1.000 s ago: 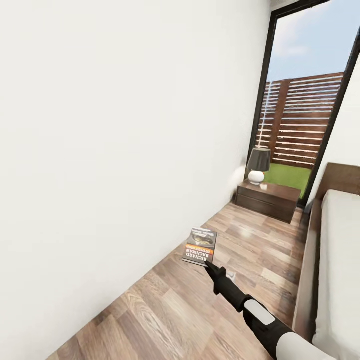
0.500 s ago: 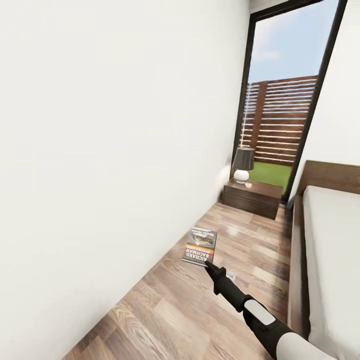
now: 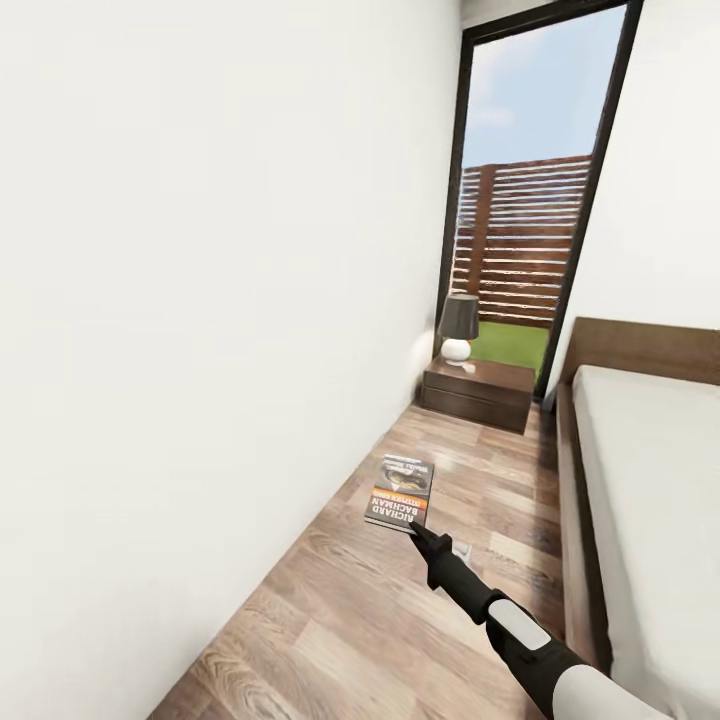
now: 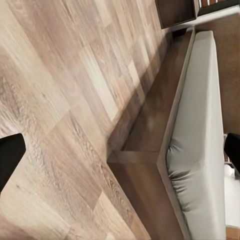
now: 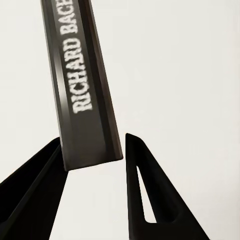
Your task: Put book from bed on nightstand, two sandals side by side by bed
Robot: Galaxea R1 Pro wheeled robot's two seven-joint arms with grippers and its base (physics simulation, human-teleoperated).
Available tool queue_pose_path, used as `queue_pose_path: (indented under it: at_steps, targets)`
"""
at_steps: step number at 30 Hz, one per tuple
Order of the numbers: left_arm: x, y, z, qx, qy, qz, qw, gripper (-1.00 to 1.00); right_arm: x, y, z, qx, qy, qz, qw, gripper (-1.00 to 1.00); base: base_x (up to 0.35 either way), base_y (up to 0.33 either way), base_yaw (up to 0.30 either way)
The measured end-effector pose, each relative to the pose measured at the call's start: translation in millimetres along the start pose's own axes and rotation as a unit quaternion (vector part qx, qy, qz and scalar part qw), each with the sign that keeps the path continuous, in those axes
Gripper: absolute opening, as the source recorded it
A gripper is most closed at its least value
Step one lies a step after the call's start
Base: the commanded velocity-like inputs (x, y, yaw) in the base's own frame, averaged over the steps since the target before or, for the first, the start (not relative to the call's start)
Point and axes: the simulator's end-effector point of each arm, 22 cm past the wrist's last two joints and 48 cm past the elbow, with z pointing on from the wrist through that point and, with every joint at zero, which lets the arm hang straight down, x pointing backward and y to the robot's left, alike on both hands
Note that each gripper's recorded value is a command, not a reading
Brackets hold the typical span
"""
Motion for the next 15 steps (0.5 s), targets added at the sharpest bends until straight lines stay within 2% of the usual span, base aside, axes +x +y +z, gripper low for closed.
queue_pose_path:
  at_steps: [15]
  targets:
    - [0.5, 0.0, 0.1, 0.0, 0.0, 0.0, 1.0, 1.0, 0.1, 0.0, 0.0, 0.0, 0.0, 0.0, 1.0, -1.0, 0.175, 0.141, -0.198]
